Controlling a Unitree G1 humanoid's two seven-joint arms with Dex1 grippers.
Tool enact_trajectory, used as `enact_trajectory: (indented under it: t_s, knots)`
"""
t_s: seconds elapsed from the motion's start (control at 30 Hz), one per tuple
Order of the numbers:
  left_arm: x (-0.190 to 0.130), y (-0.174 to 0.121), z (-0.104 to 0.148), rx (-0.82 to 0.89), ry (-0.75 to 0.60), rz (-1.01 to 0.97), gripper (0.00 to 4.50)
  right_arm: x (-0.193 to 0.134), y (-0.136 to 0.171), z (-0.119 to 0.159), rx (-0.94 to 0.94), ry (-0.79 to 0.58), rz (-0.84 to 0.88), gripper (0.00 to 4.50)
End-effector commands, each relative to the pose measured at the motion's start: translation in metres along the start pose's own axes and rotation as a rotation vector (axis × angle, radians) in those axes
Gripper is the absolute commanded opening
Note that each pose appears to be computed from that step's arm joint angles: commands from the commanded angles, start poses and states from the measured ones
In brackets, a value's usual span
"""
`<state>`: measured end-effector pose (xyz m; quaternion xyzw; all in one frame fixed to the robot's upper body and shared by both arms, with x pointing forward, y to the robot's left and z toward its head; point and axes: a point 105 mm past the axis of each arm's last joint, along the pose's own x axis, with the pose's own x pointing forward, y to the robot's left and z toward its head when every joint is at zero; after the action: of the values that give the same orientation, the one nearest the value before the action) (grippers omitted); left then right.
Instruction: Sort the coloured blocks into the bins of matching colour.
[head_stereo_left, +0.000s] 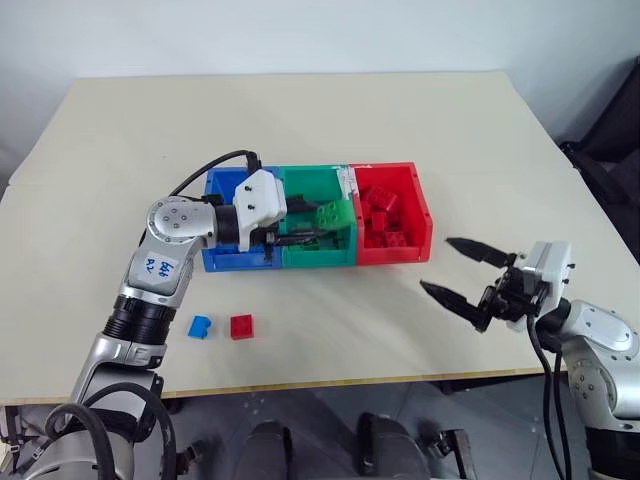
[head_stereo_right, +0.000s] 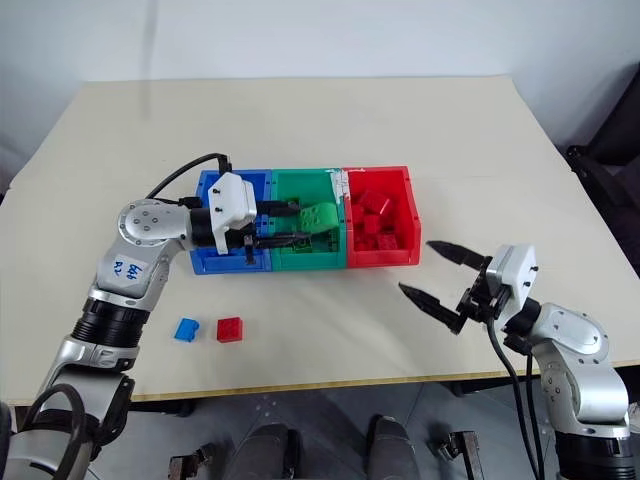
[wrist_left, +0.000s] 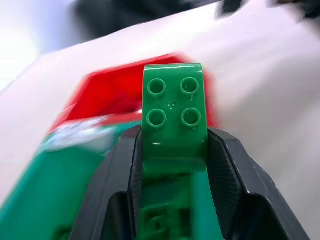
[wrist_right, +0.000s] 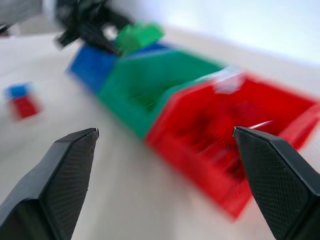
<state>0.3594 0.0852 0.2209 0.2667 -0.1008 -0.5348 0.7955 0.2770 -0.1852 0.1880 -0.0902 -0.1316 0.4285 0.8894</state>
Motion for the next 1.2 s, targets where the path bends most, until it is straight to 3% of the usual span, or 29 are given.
enact_trajectory:
  t_s: [0.03,0.2,0.33,0.43,0.63,0.83,1.0,1.2]
  knots:
    - [0.003,0.024,0.001,-0.013,0.036,0.124,1.47,0.004,-0.01,0.021,-0.101,-0.066,-0.041,4.5]
    - [0.002,0.027,0.003,-0.032,0.036,0.143,3.15,0.014,-0.012,0.025,-0.117,-0.078,0.003,4.5]
    - [-0.018,0.022,0.004,-0.016,0.026,0.154,4.44,0.026,-0.006,0.022,-0.091,-0.071,0.093,4.5]
    - [-0.039,0.017,0.009,-0.018,-0.013,0.177,4.48,0.032,0.0,0.019,-0.073,-0.061,0.173,4.5]
    - [-0.15,-0.018,-0.005,-0.008,-0.008,0.282,4.48,0.048,0.024,0.008,-0.052,-0.001,0.448,4.5]
    - [-0.254,-0.066,-0.041,-0.155,0.249,0.491,4.48,0.066,0.042,0.006,-0.06,0.005,0.653,4.5]
    - [-0.261,-0.086,-0.043,-0.174,0.308,0.514,4.48,0.069,0.05,0.003,-0.047,0.008,0.725,4.5]
    - [-0.196,-0.115,-0.026,-0.211,0.276,0.187,4.48,0.055,0.043,-0.009,-0.026,0.073,0.733,4.5]
